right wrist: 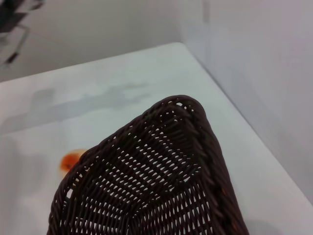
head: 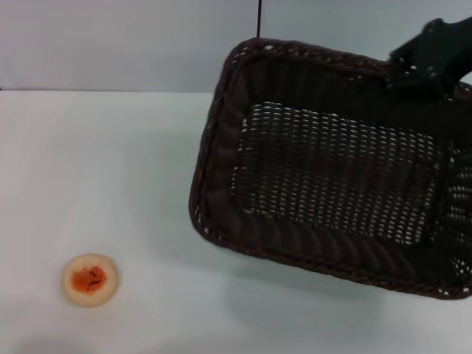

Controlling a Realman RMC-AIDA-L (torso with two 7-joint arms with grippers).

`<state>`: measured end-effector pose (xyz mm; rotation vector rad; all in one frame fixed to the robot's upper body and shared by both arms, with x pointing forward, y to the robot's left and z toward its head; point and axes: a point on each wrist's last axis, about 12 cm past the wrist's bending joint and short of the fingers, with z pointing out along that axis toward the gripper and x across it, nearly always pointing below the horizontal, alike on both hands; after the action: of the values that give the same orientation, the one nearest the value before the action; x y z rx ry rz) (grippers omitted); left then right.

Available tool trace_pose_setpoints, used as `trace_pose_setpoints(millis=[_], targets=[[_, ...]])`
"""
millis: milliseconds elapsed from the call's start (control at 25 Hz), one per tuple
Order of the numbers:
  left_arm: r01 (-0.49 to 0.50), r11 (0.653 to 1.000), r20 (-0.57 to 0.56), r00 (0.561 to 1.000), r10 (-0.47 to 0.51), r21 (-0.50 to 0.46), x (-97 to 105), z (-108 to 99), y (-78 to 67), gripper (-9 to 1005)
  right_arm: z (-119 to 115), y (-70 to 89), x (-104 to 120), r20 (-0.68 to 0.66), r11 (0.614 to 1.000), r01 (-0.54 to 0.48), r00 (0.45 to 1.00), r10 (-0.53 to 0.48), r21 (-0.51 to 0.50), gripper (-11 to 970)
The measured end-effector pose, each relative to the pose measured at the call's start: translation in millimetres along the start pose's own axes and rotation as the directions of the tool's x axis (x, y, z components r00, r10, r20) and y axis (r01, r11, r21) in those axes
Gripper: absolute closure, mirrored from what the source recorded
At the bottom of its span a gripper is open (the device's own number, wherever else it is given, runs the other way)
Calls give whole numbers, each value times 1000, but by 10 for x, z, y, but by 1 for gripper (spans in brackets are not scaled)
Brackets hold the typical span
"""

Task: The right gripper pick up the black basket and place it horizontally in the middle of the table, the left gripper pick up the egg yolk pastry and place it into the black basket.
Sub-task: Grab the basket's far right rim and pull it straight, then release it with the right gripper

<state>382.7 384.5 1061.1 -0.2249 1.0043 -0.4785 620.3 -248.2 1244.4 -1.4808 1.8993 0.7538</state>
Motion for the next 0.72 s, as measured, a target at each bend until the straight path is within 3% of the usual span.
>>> trace_pose_setpoints(millis=[320,720], targets=[[25,1000,8,1000,-25,-9,20,-29,-26,461,207,12,-126,8,986,137,991,-137,-90,770],[54,999,5,999,-54,-1,52,-26,-57,461,412,6,-234,-24,968,218,975,-223,-124,771]])
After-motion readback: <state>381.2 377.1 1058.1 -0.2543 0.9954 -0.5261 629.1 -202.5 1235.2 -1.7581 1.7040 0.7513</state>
